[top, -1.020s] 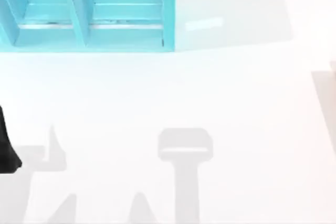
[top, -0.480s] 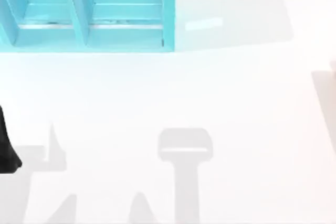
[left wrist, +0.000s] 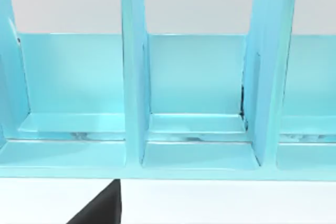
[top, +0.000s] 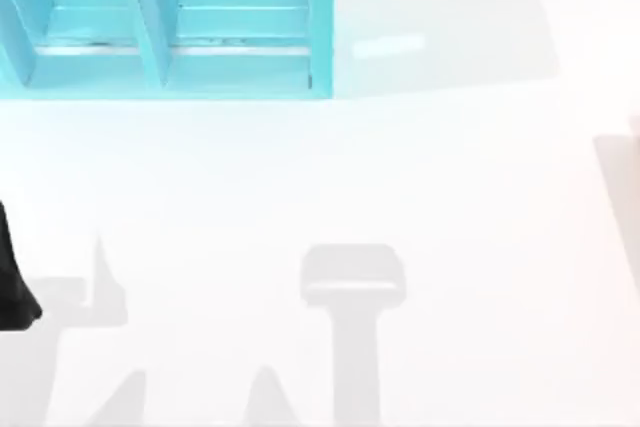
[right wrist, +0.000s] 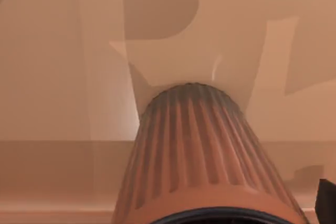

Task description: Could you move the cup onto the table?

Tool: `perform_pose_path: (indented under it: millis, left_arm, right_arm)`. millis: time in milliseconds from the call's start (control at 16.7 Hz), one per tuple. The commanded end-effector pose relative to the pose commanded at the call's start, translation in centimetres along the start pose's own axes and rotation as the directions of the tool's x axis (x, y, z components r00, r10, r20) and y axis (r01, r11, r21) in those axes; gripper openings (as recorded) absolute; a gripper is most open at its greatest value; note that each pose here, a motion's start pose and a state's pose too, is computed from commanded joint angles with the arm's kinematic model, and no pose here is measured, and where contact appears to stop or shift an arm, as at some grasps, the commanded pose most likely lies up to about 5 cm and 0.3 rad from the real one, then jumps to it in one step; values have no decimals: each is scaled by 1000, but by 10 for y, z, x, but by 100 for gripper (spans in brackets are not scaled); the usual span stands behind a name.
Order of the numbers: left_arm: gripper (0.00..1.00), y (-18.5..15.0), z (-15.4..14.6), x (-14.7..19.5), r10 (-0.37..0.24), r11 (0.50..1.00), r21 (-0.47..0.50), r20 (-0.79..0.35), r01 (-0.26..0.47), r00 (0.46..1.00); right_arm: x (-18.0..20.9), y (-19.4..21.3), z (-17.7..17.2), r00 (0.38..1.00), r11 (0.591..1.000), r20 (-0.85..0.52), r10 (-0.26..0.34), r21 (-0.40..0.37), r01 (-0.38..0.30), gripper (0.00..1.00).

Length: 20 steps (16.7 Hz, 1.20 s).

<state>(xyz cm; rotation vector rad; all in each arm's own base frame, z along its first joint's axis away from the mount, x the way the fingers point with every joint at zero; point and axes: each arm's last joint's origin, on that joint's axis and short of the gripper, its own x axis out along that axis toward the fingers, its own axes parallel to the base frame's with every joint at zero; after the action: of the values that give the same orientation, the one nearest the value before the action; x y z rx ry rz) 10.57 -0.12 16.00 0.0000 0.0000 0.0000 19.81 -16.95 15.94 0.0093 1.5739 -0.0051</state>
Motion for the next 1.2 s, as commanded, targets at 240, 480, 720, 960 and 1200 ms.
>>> perform_pose_path:
  millis: [240, 480, 720, 960, 1200]
  left_arm:
    - [100, 0, 0, 0, 0, 1000, 0, 0, 0, 1000]
    - [100, 0, 0, 0, 0, 1000, 0, 0, 0, 1000]
    - [100, 0, 0, 0, 0, 1000, 0, 0, 0, 1000]
    - [100, 0, 0, 0, 0, 1000, 0, 0, 0, 1000]
    - [100, 0, 0, 0, 0, 1000, 0, 0, 0, 1000]
  right_arm:
    - [0, 0, 0, 1000, 1000, 0, 0, 0, 0, 0]
    - [0, 0, 0, 1000, 1000, 0, 0, 0, 0, 0]
    - [-7, 1, 3, 1000, 1000, 24, -16, -14, 17, 0]
    - [-59, 20, 18, 984, 992, 152, -91, -68, 102, 0]
    - [-103, 61, 15, 981, 995, 175, -78, -56, 88, 0]
